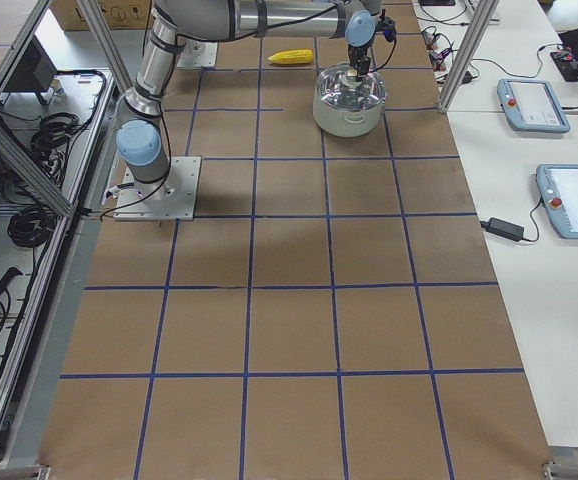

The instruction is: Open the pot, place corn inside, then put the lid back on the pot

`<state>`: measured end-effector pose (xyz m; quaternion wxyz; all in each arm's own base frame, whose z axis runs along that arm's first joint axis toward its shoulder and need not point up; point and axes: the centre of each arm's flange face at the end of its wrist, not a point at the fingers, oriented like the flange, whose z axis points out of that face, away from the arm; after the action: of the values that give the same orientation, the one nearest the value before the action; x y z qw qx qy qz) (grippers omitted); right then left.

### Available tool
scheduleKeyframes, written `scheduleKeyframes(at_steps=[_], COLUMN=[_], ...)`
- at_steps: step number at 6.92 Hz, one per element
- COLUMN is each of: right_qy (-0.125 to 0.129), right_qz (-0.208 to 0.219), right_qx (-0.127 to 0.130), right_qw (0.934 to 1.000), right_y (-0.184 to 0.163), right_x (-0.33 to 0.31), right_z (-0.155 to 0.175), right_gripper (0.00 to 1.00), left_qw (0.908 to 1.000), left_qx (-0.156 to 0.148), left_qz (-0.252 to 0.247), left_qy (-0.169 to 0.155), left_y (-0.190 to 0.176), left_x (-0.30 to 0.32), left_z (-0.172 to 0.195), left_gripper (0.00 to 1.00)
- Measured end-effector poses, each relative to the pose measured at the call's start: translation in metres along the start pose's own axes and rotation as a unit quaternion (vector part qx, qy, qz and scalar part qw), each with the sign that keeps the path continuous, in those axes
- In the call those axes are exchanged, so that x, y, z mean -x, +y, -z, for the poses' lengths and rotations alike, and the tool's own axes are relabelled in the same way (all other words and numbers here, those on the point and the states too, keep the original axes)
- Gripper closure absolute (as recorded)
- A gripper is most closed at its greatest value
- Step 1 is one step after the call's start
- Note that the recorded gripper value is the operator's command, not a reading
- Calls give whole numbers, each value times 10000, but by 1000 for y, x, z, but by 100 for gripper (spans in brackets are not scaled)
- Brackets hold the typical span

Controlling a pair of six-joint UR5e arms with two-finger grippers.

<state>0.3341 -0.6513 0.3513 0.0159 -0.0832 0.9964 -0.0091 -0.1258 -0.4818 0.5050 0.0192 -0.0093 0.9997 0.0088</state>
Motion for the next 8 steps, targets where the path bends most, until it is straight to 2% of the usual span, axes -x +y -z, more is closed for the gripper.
scheduleKeyframes(at_steps=[5, 8], right_qy=[9, 14], right_qz=[9, 29], right_qx=[75, 128], right_qw=[10000, 9999], right_y=[5, 8], right_x=[0, 0], right_z=[2, 2], right_gripper=[23, 35], left_qw=[10000, 10000], left_qx=[0, -2], left_qz=[0, 0], left_qy=[20, 34], left_y=[0, 0], left_x=[0, -1], left_z=[0, 0], left_gripper=[0, 0])
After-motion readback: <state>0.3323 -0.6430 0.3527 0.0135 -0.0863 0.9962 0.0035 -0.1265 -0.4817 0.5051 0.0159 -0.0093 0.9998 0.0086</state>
